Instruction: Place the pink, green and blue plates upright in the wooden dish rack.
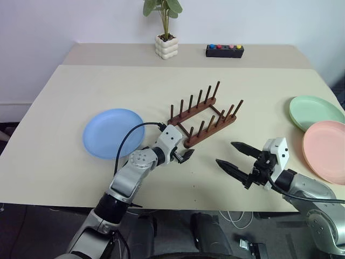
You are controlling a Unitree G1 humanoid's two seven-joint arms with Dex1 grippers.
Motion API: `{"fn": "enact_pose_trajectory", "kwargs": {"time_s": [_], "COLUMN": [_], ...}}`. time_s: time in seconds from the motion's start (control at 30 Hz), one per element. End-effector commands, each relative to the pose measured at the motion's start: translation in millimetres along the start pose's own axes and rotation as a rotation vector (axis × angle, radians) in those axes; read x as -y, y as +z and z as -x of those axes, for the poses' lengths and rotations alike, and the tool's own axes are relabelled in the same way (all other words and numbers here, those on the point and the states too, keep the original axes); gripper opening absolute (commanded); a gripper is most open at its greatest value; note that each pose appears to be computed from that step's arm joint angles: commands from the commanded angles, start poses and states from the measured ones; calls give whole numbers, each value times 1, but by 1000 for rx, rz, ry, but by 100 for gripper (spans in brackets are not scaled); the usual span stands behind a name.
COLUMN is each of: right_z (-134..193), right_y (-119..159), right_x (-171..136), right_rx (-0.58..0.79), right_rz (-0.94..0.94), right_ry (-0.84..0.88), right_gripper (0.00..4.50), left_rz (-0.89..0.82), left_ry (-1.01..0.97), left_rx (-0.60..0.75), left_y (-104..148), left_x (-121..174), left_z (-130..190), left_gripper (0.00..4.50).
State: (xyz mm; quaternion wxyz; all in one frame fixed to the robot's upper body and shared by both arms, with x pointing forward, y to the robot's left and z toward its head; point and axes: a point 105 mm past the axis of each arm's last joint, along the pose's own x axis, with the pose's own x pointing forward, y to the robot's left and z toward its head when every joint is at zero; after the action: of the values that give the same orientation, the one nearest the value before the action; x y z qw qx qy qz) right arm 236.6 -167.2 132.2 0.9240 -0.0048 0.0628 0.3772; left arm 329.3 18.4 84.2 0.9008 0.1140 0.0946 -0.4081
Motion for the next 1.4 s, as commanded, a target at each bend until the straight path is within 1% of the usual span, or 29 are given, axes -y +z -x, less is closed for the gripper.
{"fn": "enact_pose_trajectory", "kwargs": {"time_s": [0.03, 0.07, 0.1, 0.17, 0.2, 0.23, 0.27, 0.3, 0.37, 0.43, 0.57, 0.63, 0.7, 0.83, 0.97, 1.13, 1.2, 1.23, 1.37, 1.4], "right_z": [6, 7, 9, 13, 14, 15, 15, 16, 20, 27, 43, 47, 50, 52, 59, 63, 63, 63, 67, 68], "right_y": [16, 17, 18, 19, 19, 19, 20, 20, 20, 18, 9, 6, 4, 2, 0, -2, -4, -5, -12, -13], "right_x": [-5, -6, -9, -9, -8, -7, -6, -4, -1, 1, 6, 5, 3, 2, 0, 0, 1, 2, 7, 8], "right_rx": [36, 35, 38, 37, 35, 32, 32, 30, 19, -1, -71, -88, -94, -96, -87, -87, -88, -89, -112, -115], "right_rz": [39, 40, 38, 33, 34, 35, 36, 37, 40, 41, 45, 44, 43, 48, 49, 54, 55, 55, 59, 61], "right_ry": [-38, -48, -49, -56, -67, -76, -82, -86, -96, -105, -129, -131, -141, -157, -202, -223, -223, -224, -232, -233], "right_gripper": [450, 450, 450, 450, 450, 450, 450, 450, 450, 450, 450, 450, 450, 450, 450, 450, 450, 450, 450, 450], "left_rz": [1, -2, -7, -20, -23, -25, -38, -51, -75, -95, -175, -196, -232, -284, -311, -322, -304, -296, -315, -318], "left_ry": [-37, -43, -53, -64, -66, -67, -73, -83, -118, -193, -464, -550, -612, -647, -649, -664, -683, -685, -646, -638], "left_rx": [-12, -8, 5, 16, 17, 16, 14, 12, 23, 53, 92, 89, 70, 60, 52, 46, 41, 41, 43, 43], "left_y": [-5, -4, -2, 0, 0, 0, 0, 0, 2, 8, 17, 18, 19, 20, 23, 20, 19, 18, 18, 18], "left_x": [6, 7, 8, 10, 7, 6, 3, 1, 0, 3, 19, 20, 15, 9, 4, 4, 6, 6, 0, -1], "left_z": [-11, -11, -11, -12, -11, -10, -8, -7, -4, 1, 17, 20, 14, 5, -13, -18, -17, -17, -13, -13], "left_gripper": [394, 365, 321, 223, 182, 128, 90, 79, 79, 79, 79, 79, 79, 79, 79, 79, 182, 210, 408, 448]}}
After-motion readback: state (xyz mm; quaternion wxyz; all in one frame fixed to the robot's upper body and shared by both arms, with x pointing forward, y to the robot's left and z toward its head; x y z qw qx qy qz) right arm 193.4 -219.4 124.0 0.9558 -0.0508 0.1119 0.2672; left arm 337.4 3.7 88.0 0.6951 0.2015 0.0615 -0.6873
